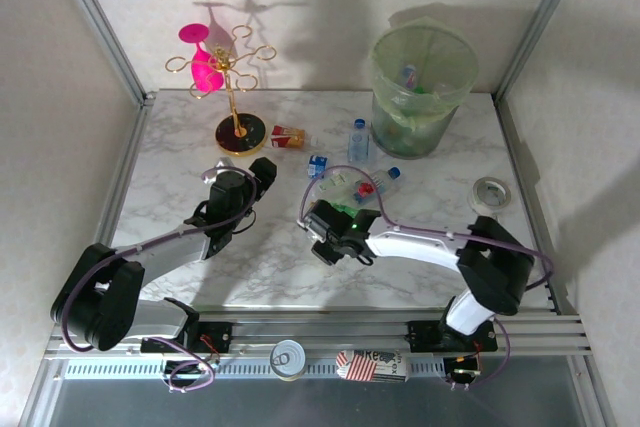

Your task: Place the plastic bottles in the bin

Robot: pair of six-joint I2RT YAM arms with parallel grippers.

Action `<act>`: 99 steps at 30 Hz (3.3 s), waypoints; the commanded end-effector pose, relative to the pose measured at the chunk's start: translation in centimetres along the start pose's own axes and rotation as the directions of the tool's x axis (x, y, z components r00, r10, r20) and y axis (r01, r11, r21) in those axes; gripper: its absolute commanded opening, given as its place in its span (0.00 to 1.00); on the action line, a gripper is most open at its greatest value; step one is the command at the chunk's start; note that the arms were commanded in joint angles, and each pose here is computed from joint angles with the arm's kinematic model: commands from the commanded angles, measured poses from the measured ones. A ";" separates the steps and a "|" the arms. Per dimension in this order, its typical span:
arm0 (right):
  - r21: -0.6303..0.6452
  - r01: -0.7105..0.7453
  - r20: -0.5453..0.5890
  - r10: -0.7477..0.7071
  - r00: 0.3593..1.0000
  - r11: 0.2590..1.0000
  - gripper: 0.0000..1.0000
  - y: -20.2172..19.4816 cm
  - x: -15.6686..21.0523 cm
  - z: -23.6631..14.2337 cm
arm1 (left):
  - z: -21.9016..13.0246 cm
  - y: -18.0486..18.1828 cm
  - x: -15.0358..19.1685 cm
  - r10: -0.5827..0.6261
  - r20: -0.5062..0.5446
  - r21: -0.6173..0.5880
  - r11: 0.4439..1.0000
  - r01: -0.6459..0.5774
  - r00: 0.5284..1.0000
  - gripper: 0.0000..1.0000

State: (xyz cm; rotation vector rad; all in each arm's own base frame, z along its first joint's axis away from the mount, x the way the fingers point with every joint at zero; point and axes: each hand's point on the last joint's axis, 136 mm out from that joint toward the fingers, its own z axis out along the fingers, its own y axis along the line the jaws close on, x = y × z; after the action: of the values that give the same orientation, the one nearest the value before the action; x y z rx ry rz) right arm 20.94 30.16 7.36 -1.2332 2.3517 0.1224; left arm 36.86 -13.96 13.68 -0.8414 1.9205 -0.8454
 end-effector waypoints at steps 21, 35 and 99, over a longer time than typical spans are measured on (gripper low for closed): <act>-0.093 -0.507 0.805 0.364 0.468 0.857 0.40 -25.1 -15.8 -22.2 | -1.1 -8.2 0.8 0.223 -0.016 0.229 0.950 -0.213 0.975 1.00; -0.088 -0.711 0.888 0.378 0.261 0.697 0.38 -40.9 -15.5 -25.1 | -1.0 -8.6 5.3 0.456 -0.106 0.209 0.879 -0.429 0.883 1.00; -0.258 -0.769 0.657 0.690 0.304 0.585 0.99 -24.4 -1.3 -14.4 | 1.9 -3.6 23.7 0.807 -0.549 0.380 0.472 -0.796 0.216 1.00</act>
State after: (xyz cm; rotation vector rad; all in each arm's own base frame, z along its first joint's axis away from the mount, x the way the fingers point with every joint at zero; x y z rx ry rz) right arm 35.12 12.51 23.45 0.1286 1.9527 0.6608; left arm 31.32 -37.03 6.93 0.6628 2.4539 -0.5607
